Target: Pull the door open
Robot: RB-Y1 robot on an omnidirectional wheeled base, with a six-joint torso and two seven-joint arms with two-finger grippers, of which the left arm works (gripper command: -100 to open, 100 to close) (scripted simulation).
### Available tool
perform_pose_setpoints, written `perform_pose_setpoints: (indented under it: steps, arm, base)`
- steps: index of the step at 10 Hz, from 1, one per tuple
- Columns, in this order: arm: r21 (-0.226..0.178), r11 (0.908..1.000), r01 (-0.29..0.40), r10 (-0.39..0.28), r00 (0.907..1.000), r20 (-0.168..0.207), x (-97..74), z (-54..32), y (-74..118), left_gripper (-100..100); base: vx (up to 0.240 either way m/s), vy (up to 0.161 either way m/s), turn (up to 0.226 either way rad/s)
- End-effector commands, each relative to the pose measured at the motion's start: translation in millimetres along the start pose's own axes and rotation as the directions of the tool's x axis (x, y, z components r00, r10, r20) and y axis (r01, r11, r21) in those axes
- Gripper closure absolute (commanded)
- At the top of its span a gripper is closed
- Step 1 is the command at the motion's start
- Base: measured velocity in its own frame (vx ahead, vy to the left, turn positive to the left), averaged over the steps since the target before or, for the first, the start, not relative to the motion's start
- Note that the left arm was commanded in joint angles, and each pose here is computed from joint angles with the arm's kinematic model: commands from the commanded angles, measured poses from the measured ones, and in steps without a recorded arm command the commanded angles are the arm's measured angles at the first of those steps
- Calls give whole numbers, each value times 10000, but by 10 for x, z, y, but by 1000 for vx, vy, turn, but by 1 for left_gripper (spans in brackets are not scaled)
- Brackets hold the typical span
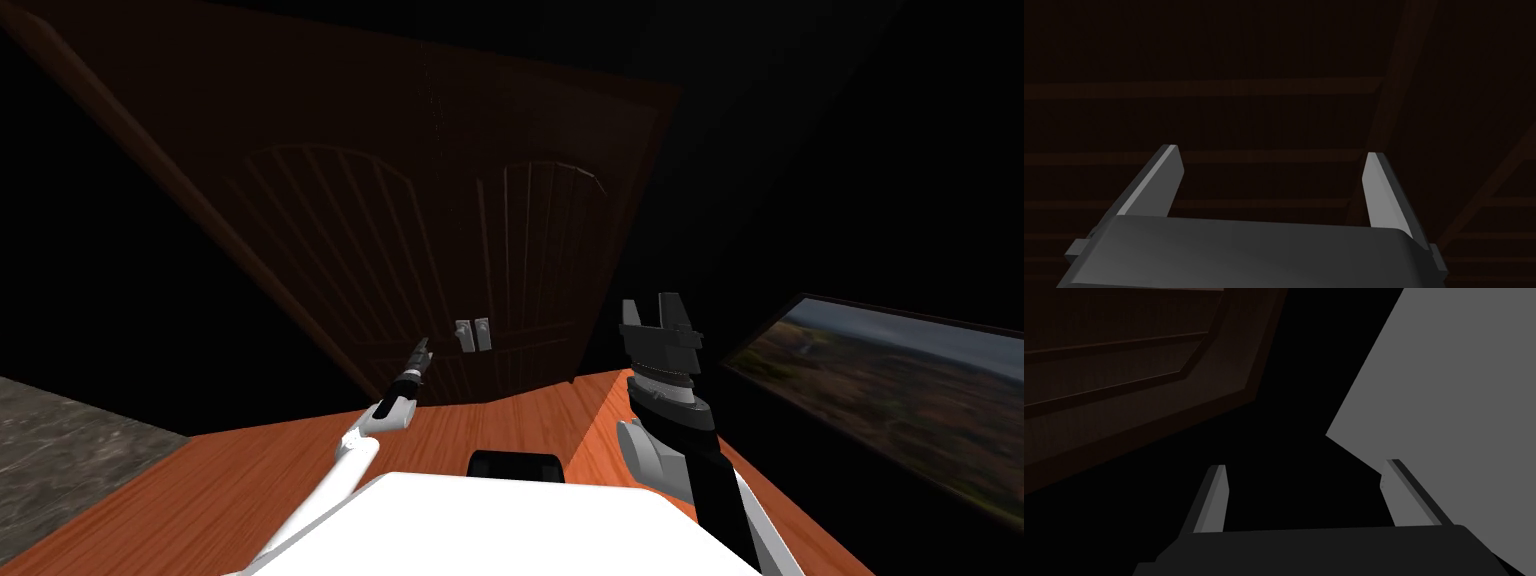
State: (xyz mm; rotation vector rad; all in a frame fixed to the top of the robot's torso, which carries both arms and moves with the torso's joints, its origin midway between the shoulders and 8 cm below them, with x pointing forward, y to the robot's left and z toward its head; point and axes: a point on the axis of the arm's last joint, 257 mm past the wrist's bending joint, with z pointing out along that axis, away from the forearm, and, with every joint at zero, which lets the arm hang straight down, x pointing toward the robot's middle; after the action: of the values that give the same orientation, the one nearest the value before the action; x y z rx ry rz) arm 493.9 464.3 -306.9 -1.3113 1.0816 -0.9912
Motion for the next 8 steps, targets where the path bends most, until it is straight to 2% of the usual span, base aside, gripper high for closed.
perform_pose_setpoints:
  steps: [1, 3, 4, 5, 8]
  arm:
    - [125, 9999, 100, -97, 9998, -195, 166, 47, -37, -100]
    - [321, 9991, 263, -246, 9983, -529, 414, 111, -120, -100]
    - [244, 9995, 209, -199, 9989, -414, 335, 97, -91, -100]
    - [244, 9995, 209, -199, 9989, -414, 335, 97, -91, 100]
    - [244, 9995, 209, -199, 9989, -414, 335, 97, -91, 100]
  base:
    - [180, -85, -129]
    - [228, -161, -157]
    - [103, -80, -14]
    - [-12, 10, 20]
    - [-30, 20, -22]
